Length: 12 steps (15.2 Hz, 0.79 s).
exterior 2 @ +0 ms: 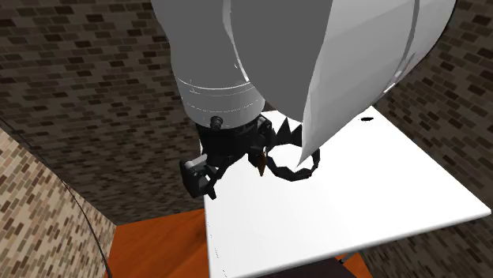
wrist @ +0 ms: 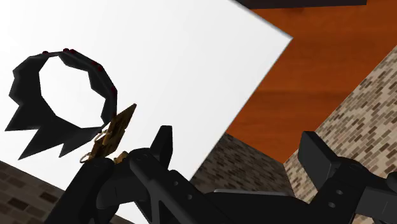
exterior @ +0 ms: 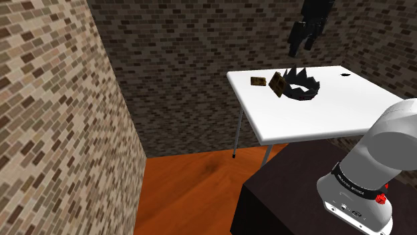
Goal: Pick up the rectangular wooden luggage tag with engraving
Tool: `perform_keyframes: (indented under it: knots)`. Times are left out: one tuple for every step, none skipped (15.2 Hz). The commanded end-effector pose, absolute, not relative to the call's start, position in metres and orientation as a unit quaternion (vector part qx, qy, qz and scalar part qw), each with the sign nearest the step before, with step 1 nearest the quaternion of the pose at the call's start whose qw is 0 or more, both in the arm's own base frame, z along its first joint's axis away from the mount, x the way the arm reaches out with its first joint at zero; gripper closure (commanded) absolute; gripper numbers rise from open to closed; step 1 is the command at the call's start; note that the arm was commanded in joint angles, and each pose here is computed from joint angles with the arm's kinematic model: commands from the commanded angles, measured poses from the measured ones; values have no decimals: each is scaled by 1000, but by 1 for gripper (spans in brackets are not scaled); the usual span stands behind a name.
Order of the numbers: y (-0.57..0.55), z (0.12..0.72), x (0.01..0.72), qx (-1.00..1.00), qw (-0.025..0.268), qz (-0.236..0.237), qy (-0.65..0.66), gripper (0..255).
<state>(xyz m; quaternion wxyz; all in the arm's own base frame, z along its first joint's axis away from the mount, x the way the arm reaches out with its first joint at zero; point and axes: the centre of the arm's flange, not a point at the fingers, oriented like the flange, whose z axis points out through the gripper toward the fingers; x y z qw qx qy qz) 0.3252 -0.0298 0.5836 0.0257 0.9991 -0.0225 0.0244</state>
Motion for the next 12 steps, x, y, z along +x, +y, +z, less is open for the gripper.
perform_keyframes:
  knots:
    - [-30, 584, 325, 999, 26, 24, -23, 0]
    - [-39, 577, 334, 999, 22, 23, -34, 0]
    - [-48, 570, 342, 999, 19, 22, -46, 0]
    - [-57, 564, 350, 998, 15, 21, -58, 0]
    - [-67, 557, 358, 997, 12, 19, -70, 0]
    - [-76, 550, 366, 996, 8, 18, -82, 0]
    - [-86, 543, 373, 995, 5, 17, -94, 0]
    - [-96, 536, 380, 994, 1, 15, -105, 0]
    - [-106, 528, 387, 993, -3, 14, -117, 0]
    - [-116, 521, 394, 992, -6, 13, -129, 0]
    - [-126, 514, 400, 990, -10, 12, -141, 0]
    - [-136, 506, 406, 988, -13, 10, -152, 0]
